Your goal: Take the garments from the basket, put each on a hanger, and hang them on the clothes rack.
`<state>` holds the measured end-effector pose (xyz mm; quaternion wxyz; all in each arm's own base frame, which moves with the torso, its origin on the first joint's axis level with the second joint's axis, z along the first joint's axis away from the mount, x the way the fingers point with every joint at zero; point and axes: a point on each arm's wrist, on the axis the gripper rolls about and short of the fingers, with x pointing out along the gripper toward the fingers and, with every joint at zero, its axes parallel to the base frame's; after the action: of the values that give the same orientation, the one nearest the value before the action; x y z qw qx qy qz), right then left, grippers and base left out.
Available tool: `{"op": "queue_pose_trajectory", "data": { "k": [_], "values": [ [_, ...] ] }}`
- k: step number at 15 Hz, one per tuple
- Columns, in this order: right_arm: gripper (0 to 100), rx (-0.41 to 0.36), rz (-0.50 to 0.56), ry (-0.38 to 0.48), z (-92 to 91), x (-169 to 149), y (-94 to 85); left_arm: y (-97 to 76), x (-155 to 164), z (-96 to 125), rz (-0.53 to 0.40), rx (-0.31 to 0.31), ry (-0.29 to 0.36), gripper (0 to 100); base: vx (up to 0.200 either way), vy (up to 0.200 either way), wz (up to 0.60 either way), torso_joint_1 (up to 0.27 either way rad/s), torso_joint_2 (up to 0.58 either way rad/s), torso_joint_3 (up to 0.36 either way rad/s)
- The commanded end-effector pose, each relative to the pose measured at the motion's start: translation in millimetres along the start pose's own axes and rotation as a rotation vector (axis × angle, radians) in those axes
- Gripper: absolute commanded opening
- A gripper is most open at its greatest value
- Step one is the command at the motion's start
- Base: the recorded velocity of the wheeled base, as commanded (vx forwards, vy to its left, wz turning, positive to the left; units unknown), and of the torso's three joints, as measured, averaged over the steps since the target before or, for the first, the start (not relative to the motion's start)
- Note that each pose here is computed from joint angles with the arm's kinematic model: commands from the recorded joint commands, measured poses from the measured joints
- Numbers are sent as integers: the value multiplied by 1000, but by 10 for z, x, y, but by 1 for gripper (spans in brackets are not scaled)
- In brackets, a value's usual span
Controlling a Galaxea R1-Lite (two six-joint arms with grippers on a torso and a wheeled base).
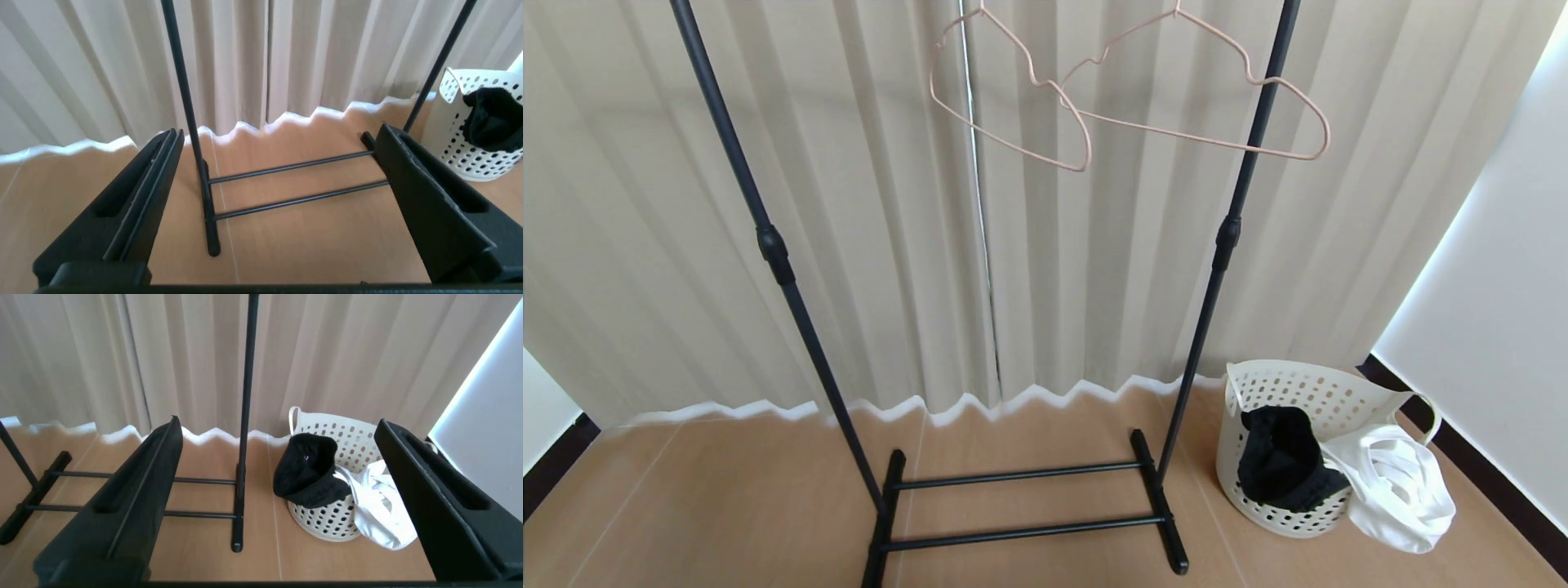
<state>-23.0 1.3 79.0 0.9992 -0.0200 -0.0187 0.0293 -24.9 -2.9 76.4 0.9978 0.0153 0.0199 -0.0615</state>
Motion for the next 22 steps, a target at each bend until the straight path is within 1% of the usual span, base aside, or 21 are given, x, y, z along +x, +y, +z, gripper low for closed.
{"op": "queue_pose_trajectory", "data": {
  "k": [1, 5, 7, 8, 12, 17, 22],
  "values": [
    [100, 1, 0, 1, 1, 1, 0, 0, 1, 1, 1, -1, 1, 100, 0, 0, 0, -36, 447, 393],
    [100, 1, 0, -1, 2, 1, 0, 0, 1, 1, 1, -1, 1, 100, 0, 0, 0, -26, 427, 410],
    [100, 1, 0, -1, 2, 1, 0, 0, 1, 1, 1, -1, 1, 100, 0, 0, 0, 0, 185, 188],
    [100, 1, 0, -1, 2, 1, 0, 0, 1, 1, 1, -1, 1, 100, 0, 0, 0, 2, 71, 85],
    [100, 1, 0, -1, 2, 1, 0, 0, 1, 1, 1, -1, 1, 100, 0, 0, -600, -2, 27, 25],
    [100, 1, 0, -1, 2, 1, 0, 0, 1, 1, 1, -1, 1, 100, 0, 0, 0, 0, 0, 0],
    [100, -1, 0, -1, 2, 1, 0, 0, 1, 1, 1, -1, 1, 100, 0, -200, 0, 9, 5, 3]
  ]
}}
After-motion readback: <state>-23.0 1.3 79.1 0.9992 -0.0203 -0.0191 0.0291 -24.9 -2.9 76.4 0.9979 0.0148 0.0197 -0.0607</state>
